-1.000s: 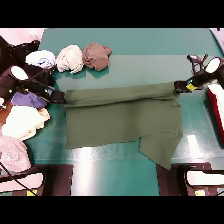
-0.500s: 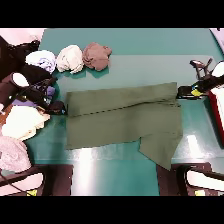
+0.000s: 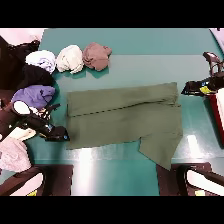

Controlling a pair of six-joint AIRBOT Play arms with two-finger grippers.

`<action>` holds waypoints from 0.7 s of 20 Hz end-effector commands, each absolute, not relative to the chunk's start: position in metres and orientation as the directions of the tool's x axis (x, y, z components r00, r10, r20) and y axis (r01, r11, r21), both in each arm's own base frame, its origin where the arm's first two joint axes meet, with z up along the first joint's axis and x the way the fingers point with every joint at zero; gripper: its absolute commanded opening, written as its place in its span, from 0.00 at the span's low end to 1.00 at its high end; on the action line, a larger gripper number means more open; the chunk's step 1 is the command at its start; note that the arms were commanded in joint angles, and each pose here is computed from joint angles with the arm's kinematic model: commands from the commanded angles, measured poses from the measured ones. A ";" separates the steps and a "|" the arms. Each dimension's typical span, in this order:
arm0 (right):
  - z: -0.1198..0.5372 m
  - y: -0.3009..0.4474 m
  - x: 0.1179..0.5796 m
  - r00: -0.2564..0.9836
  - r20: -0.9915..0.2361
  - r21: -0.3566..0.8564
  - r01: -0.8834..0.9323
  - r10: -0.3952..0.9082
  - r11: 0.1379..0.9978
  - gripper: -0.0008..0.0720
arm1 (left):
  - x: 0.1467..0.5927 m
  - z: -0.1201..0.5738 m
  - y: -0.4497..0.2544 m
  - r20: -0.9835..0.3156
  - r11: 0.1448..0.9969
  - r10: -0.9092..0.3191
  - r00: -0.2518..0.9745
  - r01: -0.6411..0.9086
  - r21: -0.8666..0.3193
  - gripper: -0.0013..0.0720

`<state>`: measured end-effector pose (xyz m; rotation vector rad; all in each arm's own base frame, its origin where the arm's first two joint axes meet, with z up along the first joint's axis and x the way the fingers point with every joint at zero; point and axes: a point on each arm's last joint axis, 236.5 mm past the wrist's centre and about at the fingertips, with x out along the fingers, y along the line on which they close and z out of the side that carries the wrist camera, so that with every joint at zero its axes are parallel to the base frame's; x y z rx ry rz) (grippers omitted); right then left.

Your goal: Fold the shirts.

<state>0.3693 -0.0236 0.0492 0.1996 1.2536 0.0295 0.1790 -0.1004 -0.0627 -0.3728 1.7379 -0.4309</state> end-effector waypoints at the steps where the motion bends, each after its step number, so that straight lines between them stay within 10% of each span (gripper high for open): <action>1: 0.053 -0.018 0.370 0.325 -0.934 0.186 0.080 0.151 0.979 0.63 | 0.165 -0.070 -0.105 -0.843 0.868 -0.490 -0.222 -0.040 -0.494 0.69; 11: 0.051 -0.016 0.364 0.297 -0.942 0.189 0.079 0.158 0.979 0.63 | 0.156 -0.083 -0.114 -0.821 0.851 -0.524 -0.227 -0.094 -0.517 0.67; 13: 0.050 -0.015 0.359 0.276 -0.947 0.190 0.078 0.162 0.979 0.63 | 0.161 -0.082 -0.117 -0.818 0.841 -0.538 -0.204 -0.064 -0.537 0.17; 14: 0.048 -0.015 0.354 0.258 -0.952 0.191 0.078 0.165 0.978 0.63 | 0.163 -0.080 -0.120 -0.810 0.832 -0.552 -0.197 -0.065 -0.551 0.17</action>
